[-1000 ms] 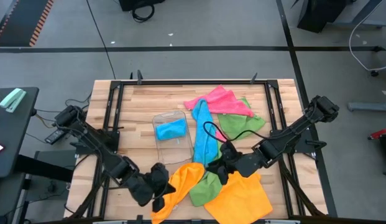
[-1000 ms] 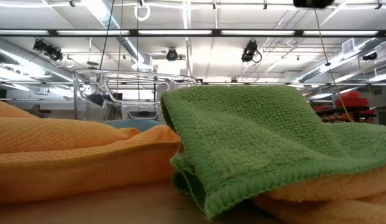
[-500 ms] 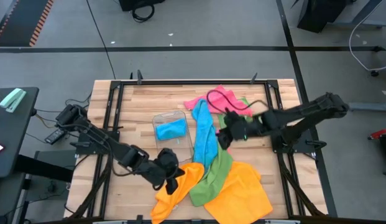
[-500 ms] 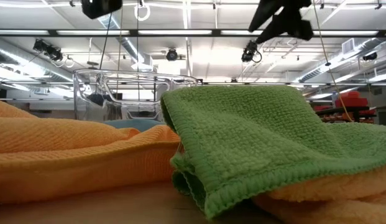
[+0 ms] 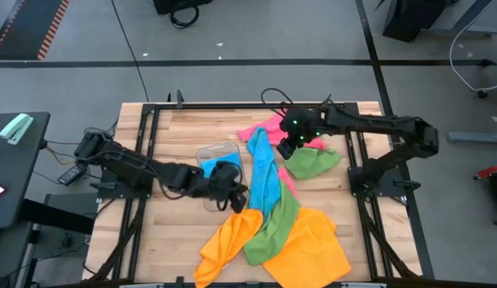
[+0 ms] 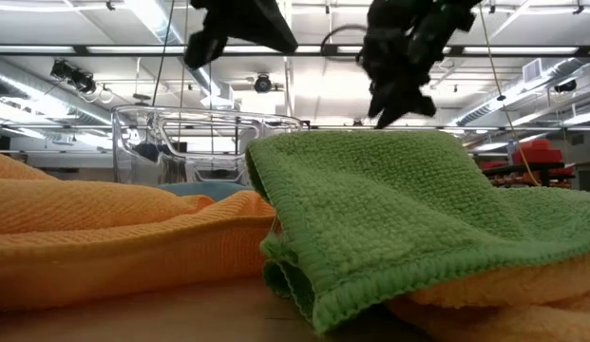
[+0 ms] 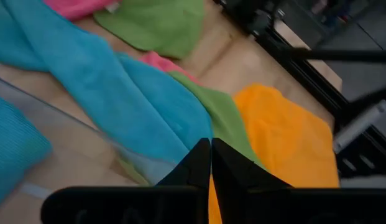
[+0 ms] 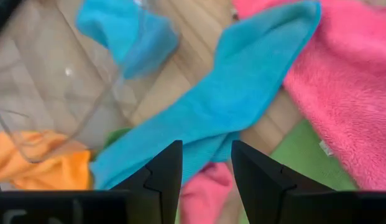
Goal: Fold microfiber towels
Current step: Fold the blue towel
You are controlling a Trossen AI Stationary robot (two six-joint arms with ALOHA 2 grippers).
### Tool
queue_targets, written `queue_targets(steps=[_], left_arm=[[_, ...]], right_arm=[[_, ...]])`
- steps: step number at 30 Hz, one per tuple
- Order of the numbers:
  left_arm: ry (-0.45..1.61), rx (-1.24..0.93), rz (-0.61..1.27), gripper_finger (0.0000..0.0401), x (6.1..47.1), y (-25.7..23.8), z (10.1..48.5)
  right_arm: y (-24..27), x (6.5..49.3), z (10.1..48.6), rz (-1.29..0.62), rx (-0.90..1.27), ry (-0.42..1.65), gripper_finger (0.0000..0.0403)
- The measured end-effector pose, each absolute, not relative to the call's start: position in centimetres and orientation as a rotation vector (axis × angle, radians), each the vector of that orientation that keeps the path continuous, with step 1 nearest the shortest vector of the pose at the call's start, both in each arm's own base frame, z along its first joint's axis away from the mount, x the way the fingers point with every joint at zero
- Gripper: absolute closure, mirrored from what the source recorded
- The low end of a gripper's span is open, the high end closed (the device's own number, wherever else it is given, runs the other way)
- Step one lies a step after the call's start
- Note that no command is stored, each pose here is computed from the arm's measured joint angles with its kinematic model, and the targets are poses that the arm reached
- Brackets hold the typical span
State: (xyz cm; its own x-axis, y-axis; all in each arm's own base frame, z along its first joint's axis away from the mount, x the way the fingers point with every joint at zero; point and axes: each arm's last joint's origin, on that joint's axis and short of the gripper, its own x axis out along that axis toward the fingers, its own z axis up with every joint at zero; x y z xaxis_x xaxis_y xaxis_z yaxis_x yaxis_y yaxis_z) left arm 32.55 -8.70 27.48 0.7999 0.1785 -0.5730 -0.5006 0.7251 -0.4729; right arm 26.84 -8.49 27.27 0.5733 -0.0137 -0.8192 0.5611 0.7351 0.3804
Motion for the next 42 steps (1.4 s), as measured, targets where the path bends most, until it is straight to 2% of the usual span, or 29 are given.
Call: queue_targets(steps=[6, 11, 16, 20, 25, 34, 42], left_arm=[[0.549, -0.751, 0.384, 0.0377, 33.1, -6.6, 27.5], [0.629, -0.753, 0.211, 0.0389, 33.1, -5.7, 28.0], [0.676, -0.658, 0.057, 0.0391, 32.2, -4.7, 29.1], [0.691, -0.568, 0.026, 0.0377, 31.3, -3.6, 29.8], [0.672, -0.474, 0.019, 0.0372, 30.8, -2.4, 30.5], [0.68, -0.48, 0.051, 0.0391, 30.5, -1.5, 30.5], [0.69, -0.498, 0.044, 0.0373, 30.4, -2.0, 30.5]], right_arm=[[-10.8, 28.7, 23.5, -0.303, 0.719, 1.005, 0.0256], [-12.8, 30.0, 20.3, -0.239, 0.85, 1.017, 0.0256], [-15.1, 30.1, 17.6, -0.357, 0.967, 0.99, 0.0256], [-15.9, 29.8, 17.0, -0.462, 0.976, 0.99, 0.0256], [-16.5, 29.7, 17.1, -0.473, 0.975, 0.964, 0.0256], [-15.7, 30.9, 14.5, -0.476, 0.987, 1.029, 0.0256], [-15.6, 31.0, 14.5, -0.477, 0.944, 1.015, 0.0256]])
